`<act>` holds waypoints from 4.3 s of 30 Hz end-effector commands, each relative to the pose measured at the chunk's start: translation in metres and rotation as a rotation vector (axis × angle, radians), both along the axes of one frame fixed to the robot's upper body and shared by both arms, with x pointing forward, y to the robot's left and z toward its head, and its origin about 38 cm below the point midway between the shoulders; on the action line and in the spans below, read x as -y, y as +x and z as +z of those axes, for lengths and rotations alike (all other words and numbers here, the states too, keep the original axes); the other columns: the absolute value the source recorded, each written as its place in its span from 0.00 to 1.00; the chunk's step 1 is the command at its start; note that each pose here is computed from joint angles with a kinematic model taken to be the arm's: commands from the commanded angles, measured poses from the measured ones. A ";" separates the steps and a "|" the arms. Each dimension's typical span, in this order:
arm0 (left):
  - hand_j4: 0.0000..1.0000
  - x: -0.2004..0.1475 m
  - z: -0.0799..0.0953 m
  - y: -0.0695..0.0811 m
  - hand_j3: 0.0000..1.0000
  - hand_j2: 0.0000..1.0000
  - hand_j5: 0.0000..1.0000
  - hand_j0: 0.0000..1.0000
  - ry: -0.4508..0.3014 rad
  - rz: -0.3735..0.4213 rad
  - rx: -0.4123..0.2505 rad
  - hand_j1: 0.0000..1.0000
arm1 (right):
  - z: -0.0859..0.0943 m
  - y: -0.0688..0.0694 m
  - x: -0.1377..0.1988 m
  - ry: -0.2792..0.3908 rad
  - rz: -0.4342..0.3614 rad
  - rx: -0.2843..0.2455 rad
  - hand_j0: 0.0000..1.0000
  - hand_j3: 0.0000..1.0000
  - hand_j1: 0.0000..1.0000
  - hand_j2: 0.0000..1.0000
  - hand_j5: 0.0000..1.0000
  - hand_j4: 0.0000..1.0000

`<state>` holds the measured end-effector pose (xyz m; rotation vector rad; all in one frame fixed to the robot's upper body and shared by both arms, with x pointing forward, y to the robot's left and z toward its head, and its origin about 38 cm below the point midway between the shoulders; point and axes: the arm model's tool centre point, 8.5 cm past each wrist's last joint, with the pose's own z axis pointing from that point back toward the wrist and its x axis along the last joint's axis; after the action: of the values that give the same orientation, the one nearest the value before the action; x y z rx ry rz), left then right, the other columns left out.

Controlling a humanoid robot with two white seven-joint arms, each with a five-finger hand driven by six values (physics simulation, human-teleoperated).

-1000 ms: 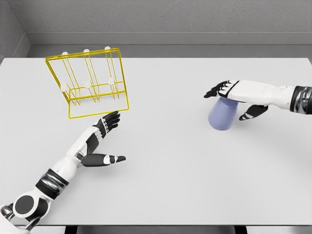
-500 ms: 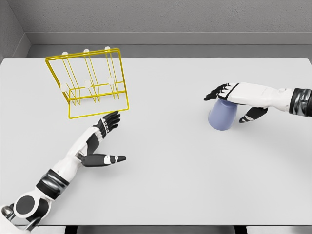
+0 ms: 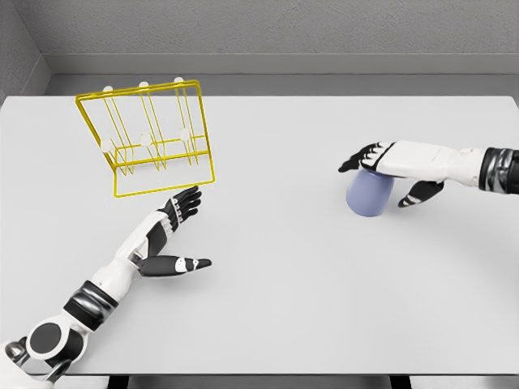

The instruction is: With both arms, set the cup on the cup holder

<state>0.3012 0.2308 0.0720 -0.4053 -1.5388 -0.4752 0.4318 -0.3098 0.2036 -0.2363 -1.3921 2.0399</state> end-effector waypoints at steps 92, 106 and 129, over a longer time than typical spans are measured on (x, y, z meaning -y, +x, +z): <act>1.00 -0.006 0.000 0.005 1.00 1.00 1.00 1.00 0.021 0.024 -0.030 1.00 | 0.026 -0.008 -0.050 0.005 0.148 0.074 0.65 0.65 0.65 0.65 0.65 0.65; 1.00 -0.009 0.003 0.008 1.00 1.00 1.00 1.00 0.021 0.036 -0.020 1.00 | 0.036 -0.007 -0.067 0.036 0.186 0.101 0.65 0.65 0.65 0.65 0.65 0.65; 1.00 -0.010 0.002 0.007 1.00 1.00 1.00 1.00 0.025 0.038 -0.025 1.00 | 0.043 -0.009 -0.102 0.089 0.259 0.125 0.65 0.65 0.65 0.65 0.65 0.65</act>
<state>0.3086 0.2410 0.0741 -0.3607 -1.5120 -0.4574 0.4230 -0.2102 0.2484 -0.1682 -1.6513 2.2049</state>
